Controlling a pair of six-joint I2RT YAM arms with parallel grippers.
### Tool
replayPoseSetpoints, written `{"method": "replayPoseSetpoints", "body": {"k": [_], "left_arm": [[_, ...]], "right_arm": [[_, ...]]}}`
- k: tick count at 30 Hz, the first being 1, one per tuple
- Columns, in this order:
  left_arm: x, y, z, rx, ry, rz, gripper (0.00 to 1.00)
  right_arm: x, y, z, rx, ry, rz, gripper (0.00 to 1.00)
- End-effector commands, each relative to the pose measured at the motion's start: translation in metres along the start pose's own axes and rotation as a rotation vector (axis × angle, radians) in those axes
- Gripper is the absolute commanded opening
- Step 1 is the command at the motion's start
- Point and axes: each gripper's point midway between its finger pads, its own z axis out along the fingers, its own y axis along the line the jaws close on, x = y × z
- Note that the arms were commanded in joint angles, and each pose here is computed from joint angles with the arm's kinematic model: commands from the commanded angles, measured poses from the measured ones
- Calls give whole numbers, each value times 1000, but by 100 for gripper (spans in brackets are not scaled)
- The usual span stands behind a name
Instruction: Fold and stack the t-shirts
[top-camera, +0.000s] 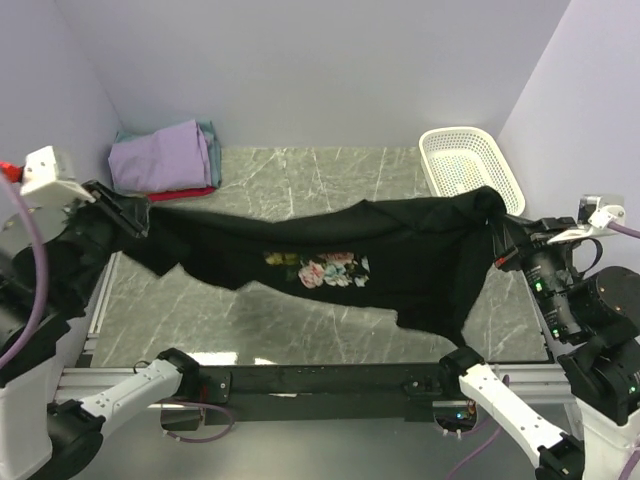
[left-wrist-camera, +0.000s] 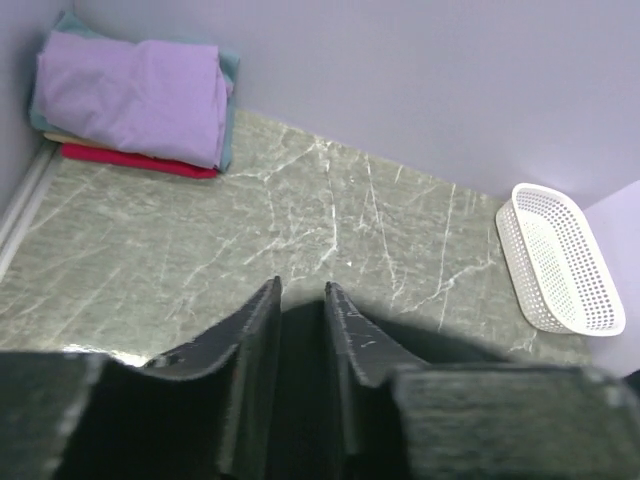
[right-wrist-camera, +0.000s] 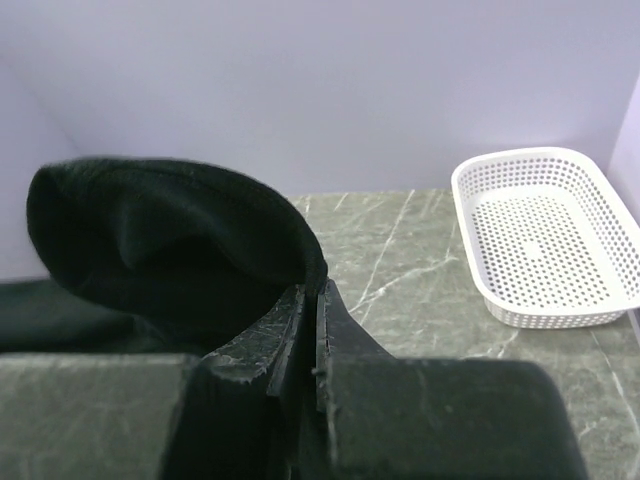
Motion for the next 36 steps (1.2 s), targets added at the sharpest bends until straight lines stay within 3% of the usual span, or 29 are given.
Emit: {"method": "replayPoseSetpoints", "body": {"k": [1,3,7,11,14,17,20,21,22,25,30,36], "left_arm": [[18,3,6,-35,101,66,32],[32,-2,26,-49,144,96,33],[64,-11,68,-73,198,131,18],[123,-24,123,-52,305,178,16],[187,-41,148,69,471,231,27],[246,-40,154,124,622,250,37],[285,-38,139,166,734,248,39],[294,-42,130,192,762,261,43],[297,-43,123,205,769,267,54],[316,-58,82,347,894,279,59],[339,-79,23,542,1022,305,63],[378,-85,5,625,1068,366,63]], "right_arm": [[18,6,16,-15,79,-22,8],[29,6,30,-3,114,-34,8],[84,10,73,9,247,-51,6],[130,-2,107,85,344,-93,4],[152,-9,123,129,390,-116,0],[143,-11,128,143,327,-117,1],[132,-15,130,173,303,-121,1],[129,-15,131,179,297,-122,1],[127,-15,132,181,294,-128,1],[123,-17,134,194,287,-137,2],[123,-17,137,195,288,-140,2],[122,-12,133,170,287,-115,3]]}}
